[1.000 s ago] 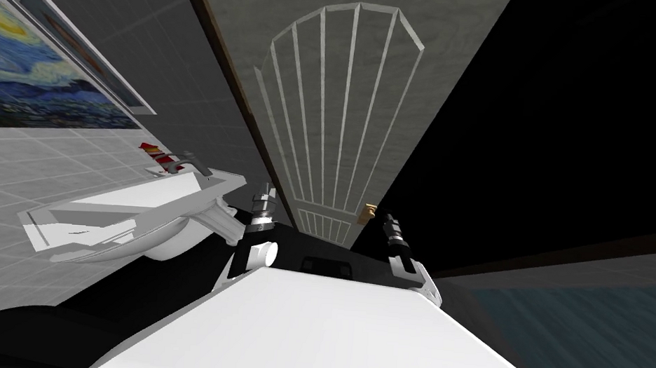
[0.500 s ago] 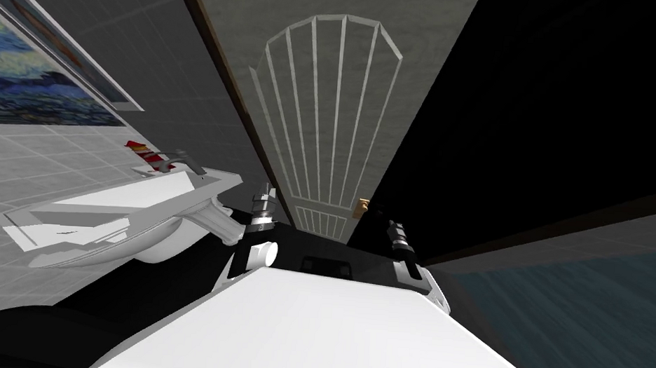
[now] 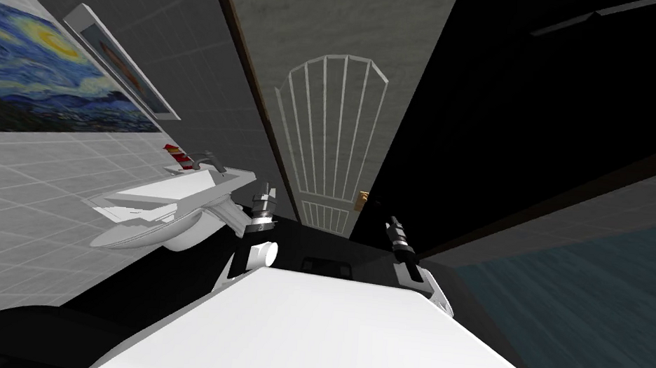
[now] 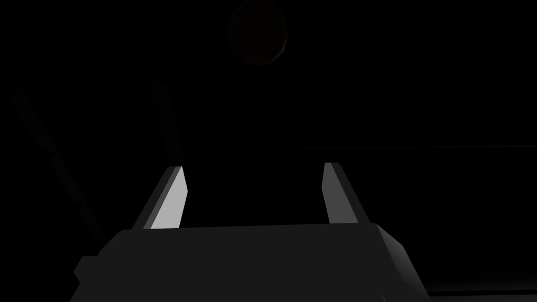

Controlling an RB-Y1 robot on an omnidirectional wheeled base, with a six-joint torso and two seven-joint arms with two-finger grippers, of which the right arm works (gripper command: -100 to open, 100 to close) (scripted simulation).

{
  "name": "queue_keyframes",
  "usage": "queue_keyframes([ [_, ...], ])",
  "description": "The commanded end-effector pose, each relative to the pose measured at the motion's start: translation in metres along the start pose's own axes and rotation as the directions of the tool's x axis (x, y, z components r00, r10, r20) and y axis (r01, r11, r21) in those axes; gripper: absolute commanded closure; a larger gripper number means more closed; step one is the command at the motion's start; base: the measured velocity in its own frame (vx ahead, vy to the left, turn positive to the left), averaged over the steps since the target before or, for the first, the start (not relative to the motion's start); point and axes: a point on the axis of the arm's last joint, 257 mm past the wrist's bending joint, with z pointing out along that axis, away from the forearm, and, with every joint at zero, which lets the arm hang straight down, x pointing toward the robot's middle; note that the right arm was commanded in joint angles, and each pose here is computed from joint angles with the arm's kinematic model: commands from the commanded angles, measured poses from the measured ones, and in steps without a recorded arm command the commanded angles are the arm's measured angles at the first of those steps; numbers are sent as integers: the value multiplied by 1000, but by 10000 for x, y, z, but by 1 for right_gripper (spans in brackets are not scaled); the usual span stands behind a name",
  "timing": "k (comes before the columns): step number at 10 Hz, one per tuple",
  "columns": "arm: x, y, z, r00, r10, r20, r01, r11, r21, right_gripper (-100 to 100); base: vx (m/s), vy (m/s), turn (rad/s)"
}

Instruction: Pull the door open

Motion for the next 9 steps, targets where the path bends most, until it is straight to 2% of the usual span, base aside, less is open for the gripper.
queue_keyframes([
  [1,0,0,0,1000,0,0,0,1000,0,-100,-76,63,17],
  [2,-230,-71,-67,999,-14,38,13,1000,22,-100,-20,-20,-156],
  [4,-504,-144,-139,996,-33,85,29,998,48,-100,21,-68,-163],
  [5,-561,-153,-140,995,-37,97,32,998,52,-100,115,-81,-76],
  [7,-511,-129,-93,995,-32,92,28,999,44,-100,163,-58,43],
  [9,-316,-56,14,998,-18,64,17,1000,21,-100,213,19,108],
])
